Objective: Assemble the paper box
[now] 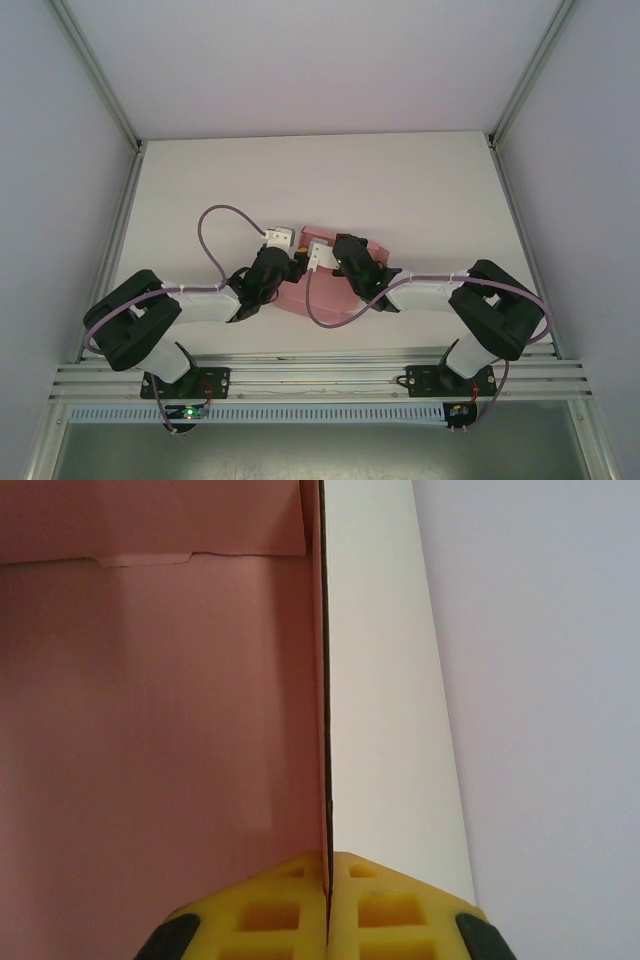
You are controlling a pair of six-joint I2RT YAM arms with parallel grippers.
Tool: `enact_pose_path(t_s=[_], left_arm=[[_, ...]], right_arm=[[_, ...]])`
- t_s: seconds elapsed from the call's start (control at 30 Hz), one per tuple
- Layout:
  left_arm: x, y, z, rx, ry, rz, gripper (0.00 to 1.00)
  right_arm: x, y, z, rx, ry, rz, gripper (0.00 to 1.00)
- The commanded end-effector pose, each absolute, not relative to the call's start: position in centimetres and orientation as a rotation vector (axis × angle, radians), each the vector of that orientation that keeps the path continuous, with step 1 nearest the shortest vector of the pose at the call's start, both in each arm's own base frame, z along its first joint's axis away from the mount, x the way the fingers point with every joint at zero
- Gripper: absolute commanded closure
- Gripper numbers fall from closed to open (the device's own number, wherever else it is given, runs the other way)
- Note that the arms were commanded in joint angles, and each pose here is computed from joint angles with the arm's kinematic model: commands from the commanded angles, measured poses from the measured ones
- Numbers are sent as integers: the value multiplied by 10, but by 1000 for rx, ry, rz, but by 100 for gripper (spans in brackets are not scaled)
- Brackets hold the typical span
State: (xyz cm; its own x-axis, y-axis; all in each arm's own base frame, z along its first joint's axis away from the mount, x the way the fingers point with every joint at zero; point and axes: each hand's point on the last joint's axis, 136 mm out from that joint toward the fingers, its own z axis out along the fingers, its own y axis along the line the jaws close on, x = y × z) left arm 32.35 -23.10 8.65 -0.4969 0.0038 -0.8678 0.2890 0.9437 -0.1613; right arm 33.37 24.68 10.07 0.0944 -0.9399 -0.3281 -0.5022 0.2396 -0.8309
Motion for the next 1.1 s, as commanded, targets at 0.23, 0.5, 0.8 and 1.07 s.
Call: enact_pose_path(t_s=[0.23,0.5,0.8,1.07], left_arm=[[341,-231,64,185,2130,-269,45],[356,-229,66,147,2105,-201,60],[359,-207,42,140,2148,-3,82],[348,-173,35,82,2133,157,100]], right_arm=[[323,251,103,-1415,1528,-521,100],[318,256,99,-1448,1516,-483,100],[320,248,104,-1416,1539,-512,100],[327,239,116,-1341,1561,-533,100]])
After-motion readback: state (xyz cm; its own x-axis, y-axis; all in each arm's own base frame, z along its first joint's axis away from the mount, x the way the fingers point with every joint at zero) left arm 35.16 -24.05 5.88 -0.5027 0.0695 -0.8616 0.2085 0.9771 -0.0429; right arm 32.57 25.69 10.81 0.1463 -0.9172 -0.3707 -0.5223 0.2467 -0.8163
